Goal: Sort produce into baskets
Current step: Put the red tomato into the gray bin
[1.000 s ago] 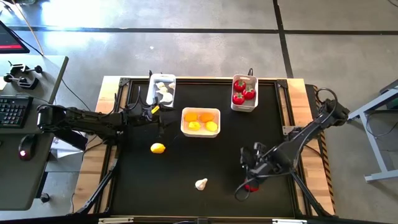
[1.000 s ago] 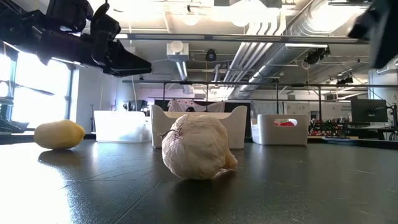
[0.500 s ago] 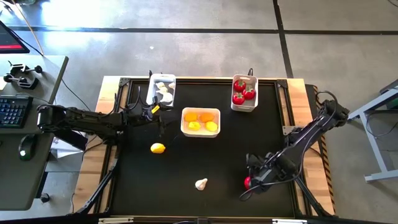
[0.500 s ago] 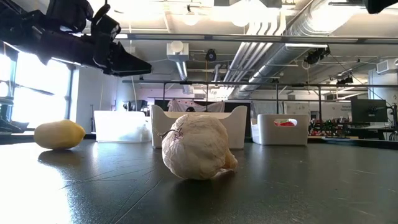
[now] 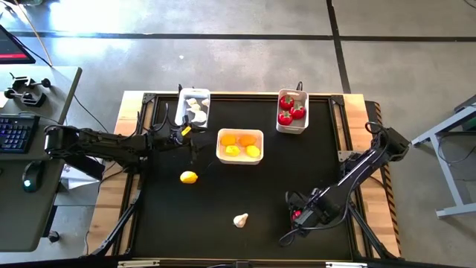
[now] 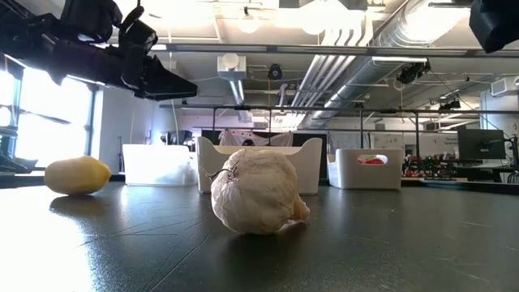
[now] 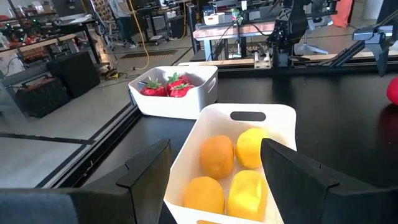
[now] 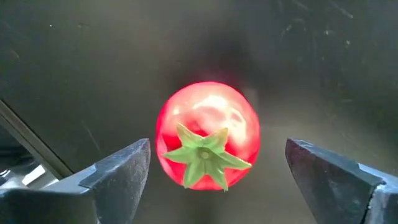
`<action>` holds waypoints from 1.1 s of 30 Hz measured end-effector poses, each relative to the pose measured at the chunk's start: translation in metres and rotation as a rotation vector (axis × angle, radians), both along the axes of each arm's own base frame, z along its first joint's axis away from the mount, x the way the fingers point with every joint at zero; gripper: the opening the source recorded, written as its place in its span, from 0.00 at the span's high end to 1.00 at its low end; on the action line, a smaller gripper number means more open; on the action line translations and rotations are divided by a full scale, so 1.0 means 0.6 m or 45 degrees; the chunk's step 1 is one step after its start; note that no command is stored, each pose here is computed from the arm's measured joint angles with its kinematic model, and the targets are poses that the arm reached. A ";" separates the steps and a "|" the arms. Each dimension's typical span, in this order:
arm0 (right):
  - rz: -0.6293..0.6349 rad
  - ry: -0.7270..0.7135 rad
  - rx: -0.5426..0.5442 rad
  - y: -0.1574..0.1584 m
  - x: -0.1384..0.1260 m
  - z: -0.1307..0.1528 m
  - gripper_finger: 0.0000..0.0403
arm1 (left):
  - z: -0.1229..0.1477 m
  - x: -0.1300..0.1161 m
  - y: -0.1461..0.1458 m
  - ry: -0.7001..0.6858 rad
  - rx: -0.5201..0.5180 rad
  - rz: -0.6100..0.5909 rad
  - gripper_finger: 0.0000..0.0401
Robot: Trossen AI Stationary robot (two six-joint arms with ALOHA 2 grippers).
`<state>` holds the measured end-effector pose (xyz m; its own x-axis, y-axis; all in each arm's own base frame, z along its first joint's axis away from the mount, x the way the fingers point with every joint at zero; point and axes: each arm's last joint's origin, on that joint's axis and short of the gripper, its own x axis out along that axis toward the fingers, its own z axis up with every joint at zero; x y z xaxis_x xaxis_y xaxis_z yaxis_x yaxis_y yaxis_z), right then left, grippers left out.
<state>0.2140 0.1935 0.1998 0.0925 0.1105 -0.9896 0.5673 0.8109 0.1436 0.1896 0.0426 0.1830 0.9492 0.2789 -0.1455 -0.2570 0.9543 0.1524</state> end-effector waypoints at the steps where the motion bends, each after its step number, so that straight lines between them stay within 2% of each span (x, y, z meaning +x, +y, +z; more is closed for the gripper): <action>1: 0.002 -0.007 -0.007 0.000 0.000 0.000 0.09 | 0.000 0.000 0.000 0.000 0.000 0.000 0.42; 6: 0.083 -0.027 -0.036 0.004 0.005 -0.010 0.09 | 0.000 0.000 0.000 0.001 0.000 0.000 0.42; 14: 0.228 0.095 -0.004 0.015 0.017 -0.050 0.11 | -0.001 0.000 0.000 0.008 -0.002 0.000 0.42; 19: 0.292 0.092 -0.020 0.005 0.025 -0.053 0.23 | -0.001 0.000 0.000 0.008 -0.001 0.000 0.42; 24: 0.345 0.066 -0.015 -0.022 0.038 -0.039 0.39 | -0.001 0.000 0.000 0.009 -0.001 -0.001 0.42; 28: 0.353 0.024 -0.019 -0.060 0.044 -0.007 0.39 | -0.001 0.000 0.000 0.011 -0.002 0.000 0.42; 33: 0.294 -0.025 -0.138 -0.146 0.045 0.041 0.39 | -0.003 -0.001 0.000 0.026 -0.007 0.000 0.42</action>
